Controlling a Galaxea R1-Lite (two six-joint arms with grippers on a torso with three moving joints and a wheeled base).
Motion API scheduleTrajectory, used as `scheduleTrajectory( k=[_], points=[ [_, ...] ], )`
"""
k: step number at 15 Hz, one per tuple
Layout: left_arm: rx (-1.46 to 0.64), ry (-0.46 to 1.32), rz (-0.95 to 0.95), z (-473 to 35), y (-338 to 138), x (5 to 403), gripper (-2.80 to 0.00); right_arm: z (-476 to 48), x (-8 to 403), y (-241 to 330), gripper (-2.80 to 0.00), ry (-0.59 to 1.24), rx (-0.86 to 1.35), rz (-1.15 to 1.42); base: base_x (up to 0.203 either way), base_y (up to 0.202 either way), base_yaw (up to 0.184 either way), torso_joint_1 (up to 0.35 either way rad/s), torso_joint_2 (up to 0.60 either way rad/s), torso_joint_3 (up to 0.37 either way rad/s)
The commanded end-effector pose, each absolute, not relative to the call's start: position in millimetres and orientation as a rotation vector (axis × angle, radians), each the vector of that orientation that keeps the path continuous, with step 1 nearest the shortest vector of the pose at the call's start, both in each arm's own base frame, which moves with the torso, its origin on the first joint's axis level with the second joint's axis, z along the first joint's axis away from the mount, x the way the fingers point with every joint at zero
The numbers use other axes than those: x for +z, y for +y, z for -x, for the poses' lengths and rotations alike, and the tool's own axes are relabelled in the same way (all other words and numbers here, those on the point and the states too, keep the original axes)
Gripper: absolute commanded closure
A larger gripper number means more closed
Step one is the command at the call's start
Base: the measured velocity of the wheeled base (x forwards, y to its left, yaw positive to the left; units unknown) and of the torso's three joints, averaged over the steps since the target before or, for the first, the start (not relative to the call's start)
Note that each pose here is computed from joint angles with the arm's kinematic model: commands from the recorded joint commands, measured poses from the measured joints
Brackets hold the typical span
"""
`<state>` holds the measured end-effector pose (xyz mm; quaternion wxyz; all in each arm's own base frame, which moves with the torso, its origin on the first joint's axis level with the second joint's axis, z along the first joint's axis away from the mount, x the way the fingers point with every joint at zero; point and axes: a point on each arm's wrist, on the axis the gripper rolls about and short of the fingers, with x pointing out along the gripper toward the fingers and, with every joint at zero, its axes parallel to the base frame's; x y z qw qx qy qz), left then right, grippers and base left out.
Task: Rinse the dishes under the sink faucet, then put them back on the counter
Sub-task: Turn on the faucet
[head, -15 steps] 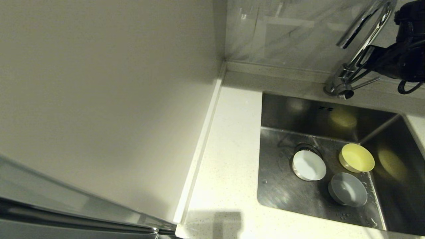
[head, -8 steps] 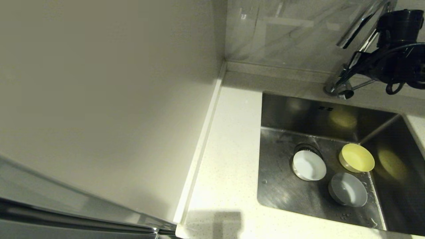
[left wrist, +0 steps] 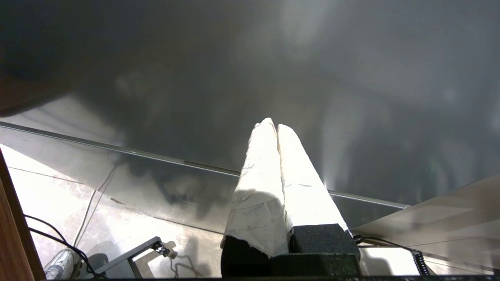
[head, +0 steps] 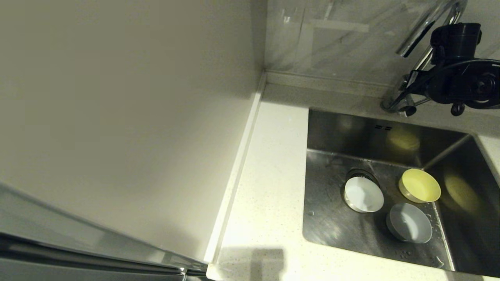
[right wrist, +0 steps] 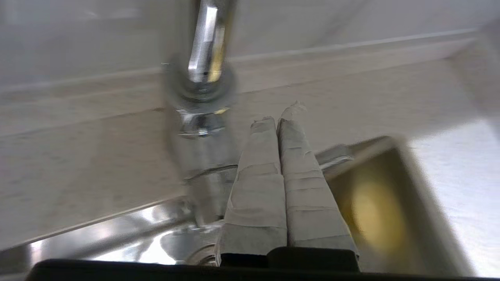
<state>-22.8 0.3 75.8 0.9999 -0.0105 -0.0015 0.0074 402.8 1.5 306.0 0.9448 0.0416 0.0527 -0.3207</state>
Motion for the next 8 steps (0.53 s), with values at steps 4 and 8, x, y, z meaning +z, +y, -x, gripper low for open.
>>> scheduleTrajectory(
  k=[4, 8],
  points=[
    [0.015, -0.006, 0.022, 23, 0, 76, 0.0, -383, 308, -5, 0.0, 0.243, -0.686, -0.028, 0.0, 0.0, 0.0, 0.0, 0.0, 0.0],
    [0.015, -0.006, 0.022, 23, 0, 76, 0.0, -372, 312, -8, 0.0, 0.279, -0.683, -0.027, 0.0, 0.0, 0.0, 0.0, 0.0, 0.0]
  ],
)
